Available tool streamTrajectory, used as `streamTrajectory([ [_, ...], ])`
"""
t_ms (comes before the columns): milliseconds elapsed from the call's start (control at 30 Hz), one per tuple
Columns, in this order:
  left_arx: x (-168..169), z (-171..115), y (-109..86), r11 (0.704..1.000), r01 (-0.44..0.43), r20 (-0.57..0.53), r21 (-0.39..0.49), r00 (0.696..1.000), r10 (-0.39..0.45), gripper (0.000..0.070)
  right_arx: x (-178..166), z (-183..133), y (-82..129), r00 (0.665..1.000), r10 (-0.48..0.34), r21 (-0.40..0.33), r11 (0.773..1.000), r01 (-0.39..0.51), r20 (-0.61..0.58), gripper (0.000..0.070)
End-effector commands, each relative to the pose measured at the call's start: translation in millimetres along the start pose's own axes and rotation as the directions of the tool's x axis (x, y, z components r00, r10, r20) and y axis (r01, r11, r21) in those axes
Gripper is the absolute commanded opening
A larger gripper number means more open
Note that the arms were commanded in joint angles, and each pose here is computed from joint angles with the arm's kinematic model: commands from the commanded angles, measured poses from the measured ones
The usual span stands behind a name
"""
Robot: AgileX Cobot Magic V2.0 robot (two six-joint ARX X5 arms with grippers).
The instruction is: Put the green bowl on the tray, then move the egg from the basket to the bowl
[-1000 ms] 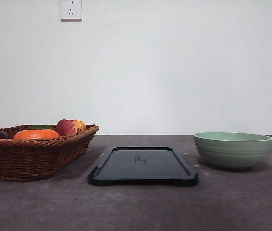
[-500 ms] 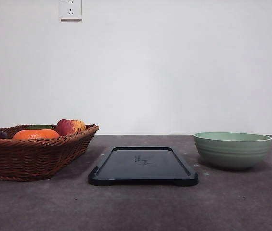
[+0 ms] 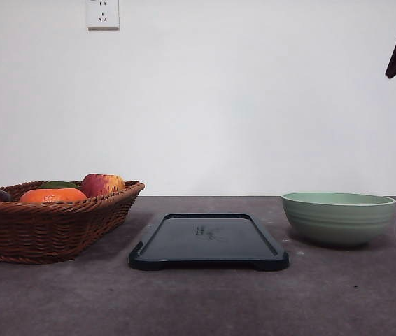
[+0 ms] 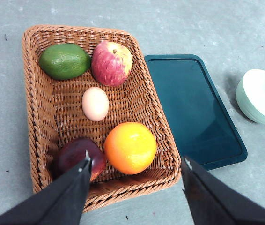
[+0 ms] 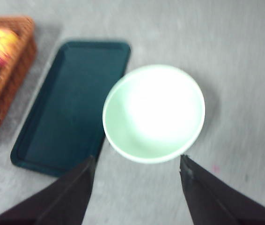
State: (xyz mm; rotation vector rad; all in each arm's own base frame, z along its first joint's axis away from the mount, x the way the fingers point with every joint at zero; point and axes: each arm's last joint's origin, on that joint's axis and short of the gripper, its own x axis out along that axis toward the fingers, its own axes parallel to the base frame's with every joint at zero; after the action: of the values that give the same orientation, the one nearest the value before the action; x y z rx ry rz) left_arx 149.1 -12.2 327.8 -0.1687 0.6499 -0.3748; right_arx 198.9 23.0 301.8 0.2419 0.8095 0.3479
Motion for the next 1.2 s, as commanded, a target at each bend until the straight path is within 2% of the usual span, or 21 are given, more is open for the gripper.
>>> streamTrajectory([
  [0,-3,6,-1.8,1.0,0.008,0.026,0.021,1.0,-0.008,0.0387,6,9,-1,0.998,-0.013,0.041,0.999,0.015,-0.06,0.0359],
  [133,-3,6,-1.8,1.0,0.008,0.025,0.021,1.0,-0.008,0.0387,23,26,-6,0.98,-0.044,0.069,0.996,0.058,-0.193,0.0358],
  [233,-3,6,-1.8,1.0,0.008,0.026,0.022,1.0,-0.008,0.0387,37,38,-11,0.967,-0.071,0.061,0.994,0.088,-0.243,0.0358],
  [400,-3,6,-1.8,1.0,0.008,0.025,0.022,1.0,-0.008,0.0387,62,53,-19,0.956,-0.083,0.048,0.994,0.1,-0.281,0.0353],
  [533,-3,6,-1.8,1.0,0.008,0.025,0.022,1.0,-0.008,0.0387,82,61,-26,0.943,-0.122,0.017,0.991,0.134,-0.309,0.0328],
  [833,-3,6,-1.8,1.0,0.007,0.026,0.022,1.0,-0.007,0.0387,122,60,-45,0.925,-0.157,0.01,0.985,0.171,-0.346,0.0325],
  [967,-3,6,-1.8,1.0,0.007,0.025,0.022,1.0,-0.007,0.0387,137,55,-52,0.91,-0.156,0.01,0.985,0.173,-0.384,0.027],
  [1100,-3,6,-1.8,1.0,0.007,0.025,0.022,1.0,-0.007,0.0387,151,50,-58,0.895,-0.155,0.014,0.984,0.176,-0.417,0.0254],
  [1133,-3,6,-1.8,1.0,0.007,0.025,0.022,1.0,-0.007,0.0387,154,49,-59,0.893,-0.155,0.014,0.984,0.177,-0.422,0.0237],
  [1167,-3,6,-1.8,1.0,0.007,0.025,0.022,1.0,-0.007,0.0387,157,48,-60,0.891,-0.155,0.015,0.984,0.178,-0.427,0.0178],
])
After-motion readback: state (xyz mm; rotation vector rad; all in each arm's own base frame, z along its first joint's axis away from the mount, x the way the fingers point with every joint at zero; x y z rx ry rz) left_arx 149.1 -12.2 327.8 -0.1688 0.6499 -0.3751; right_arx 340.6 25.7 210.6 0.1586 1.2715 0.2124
